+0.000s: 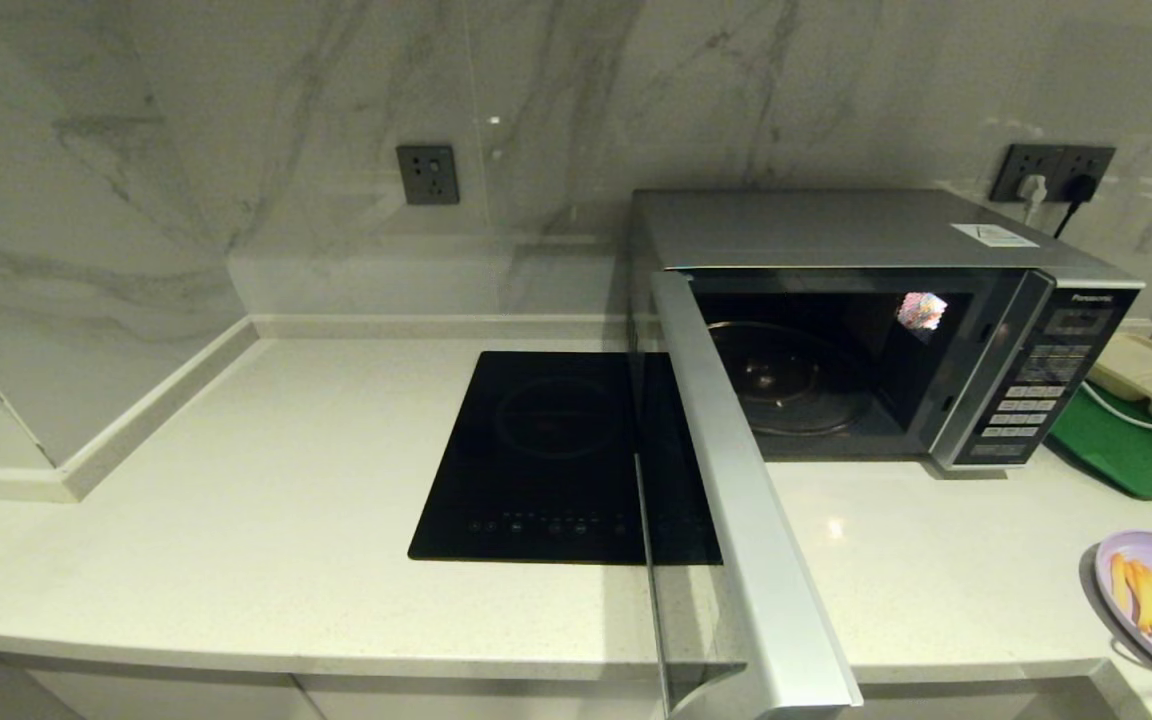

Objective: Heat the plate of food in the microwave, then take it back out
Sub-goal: Put the plate in the microwave oven

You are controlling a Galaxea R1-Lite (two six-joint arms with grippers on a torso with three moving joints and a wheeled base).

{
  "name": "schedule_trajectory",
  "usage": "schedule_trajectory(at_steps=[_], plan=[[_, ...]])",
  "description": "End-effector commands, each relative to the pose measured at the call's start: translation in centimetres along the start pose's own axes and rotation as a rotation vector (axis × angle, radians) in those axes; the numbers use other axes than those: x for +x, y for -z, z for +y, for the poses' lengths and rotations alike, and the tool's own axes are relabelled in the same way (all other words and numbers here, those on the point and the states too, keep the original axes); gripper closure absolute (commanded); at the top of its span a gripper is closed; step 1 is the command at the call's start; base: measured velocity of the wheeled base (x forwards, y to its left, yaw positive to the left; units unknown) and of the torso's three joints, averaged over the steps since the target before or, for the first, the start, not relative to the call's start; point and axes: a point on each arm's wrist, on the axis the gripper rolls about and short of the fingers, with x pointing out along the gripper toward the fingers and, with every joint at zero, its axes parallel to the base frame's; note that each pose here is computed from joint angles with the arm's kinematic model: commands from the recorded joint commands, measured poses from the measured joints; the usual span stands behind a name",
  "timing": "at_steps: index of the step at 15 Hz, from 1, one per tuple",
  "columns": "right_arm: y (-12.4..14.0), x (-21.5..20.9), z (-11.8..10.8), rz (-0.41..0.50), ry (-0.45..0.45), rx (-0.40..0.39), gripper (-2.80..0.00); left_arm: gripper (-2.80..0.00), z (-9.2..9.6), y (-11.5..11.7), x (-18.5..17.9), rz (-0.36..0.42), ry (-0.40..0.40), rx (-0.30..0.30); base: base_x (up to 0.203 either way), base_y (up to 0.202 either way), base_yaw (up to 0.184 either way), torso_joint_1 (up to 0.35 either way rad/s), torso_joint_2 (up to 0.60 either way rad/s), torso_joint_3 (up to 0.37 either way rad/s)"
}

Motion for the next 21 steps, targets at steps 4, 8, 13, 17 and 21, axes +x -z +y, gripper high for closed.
schedule_trajectory(at_steps=[4, 8, 13, 17, 21], plan=[[-0.07, 1.69, -0.15, 0.044, 0.034, 0.007, -2.80, 0.00, 0.00, -0.01, 0.00, -0.001, 0.000, -0.002, 0.000, 0.000, 0.000, 0.000, 0.00, 0.000], [-0.17, 1.80, -0.05, 0.043, 0.034, 0.005, -2.80, 0.00, 0.00, 0.00, 0.00, 0.000, 0.000, 0.000, 0.000, 0.000, 0.000, 0.000, 0.00, 0.000], [-0.19, 1.85, -0.03, 0.045, 0.034, 0.005, 0.00, 0.00, 0.00, -0.01, 0.00, -0.001, 0.000, 0.000, 0.000, 0.000, 0.000, 0.000, 0.00, 0.000], [-0.09, 1.93, -0.11, 0.050, 0.038, 0.005, 0.00, 0.00, 0.00, 0.01, 0.00, 0.000, 0.000, -0.001, 0.000, 0.000, 0.000, 0.000, 0.00, 0.000], [0.00, 1.97, -0.20, 0.053, 0.041, 0.006, 0.00, 0.00, 0.00, -0.01, 0.00, -0.001, 0.000, -0.002, 0.000, 0.000, 0.000, 0.000, 0.00, 0.000]])
